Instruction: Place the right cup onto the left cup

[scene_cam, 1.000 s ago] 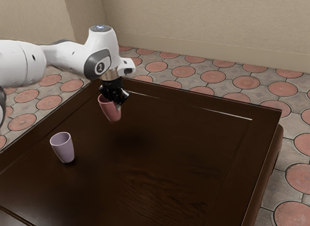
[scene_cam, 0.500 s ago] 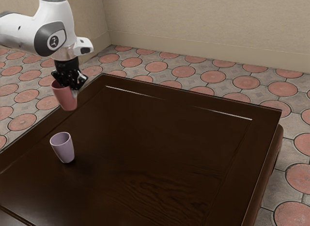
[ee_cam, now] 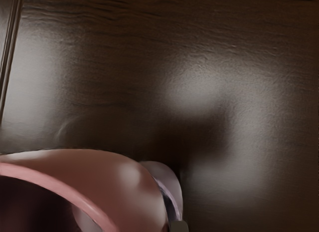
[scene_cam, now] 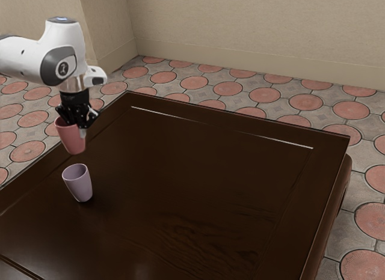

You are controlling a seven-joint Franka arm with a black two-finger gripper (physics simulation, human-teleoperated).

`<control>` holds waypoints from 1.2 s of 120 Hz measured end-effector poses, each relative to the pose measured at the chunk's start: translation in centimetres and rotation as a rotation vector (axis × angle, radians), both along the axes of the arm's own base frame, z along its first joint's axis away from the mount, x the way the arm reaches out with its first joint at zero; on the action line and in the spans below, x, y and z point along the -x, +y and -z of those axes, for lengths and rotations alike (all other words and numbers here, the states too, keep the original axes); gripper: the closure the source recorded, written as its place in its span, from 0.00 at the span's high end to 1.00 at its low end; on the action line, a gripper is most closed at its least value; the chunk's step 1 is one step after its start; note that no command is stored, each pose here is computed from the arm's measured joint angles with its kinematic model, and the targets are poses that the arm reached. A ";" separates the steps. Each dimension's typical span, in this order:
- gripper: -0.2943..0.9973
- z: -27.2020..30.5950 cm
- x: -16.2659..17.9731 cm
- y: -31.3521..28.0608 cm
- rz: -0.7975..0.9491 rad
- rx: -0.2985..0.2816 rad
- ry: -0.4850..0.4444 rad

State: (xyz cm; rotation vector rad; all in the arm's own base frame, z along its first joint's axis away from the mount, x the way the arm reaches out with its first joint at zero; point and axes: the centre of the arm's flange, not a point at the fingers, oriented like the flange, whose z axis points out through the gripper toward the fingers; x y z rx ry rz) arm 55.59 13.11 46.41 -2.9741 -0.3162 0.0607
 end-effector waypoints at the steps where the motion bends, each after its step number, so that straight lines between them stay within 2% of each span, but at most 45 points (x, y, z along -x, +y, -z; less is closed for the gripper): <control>1: 0.18 -0.1 0.2 0.0 -0.001 0.001 0.000; 30: 0.19 1.0 2.0 0.0 -0.030 0.005 0.021; 69: 0.18 4.7 1.5 -0.3 -0.046 0.001 0.068; 144: 0.17 6.8 2.0 -0.4 -0.084 -0.002 0.057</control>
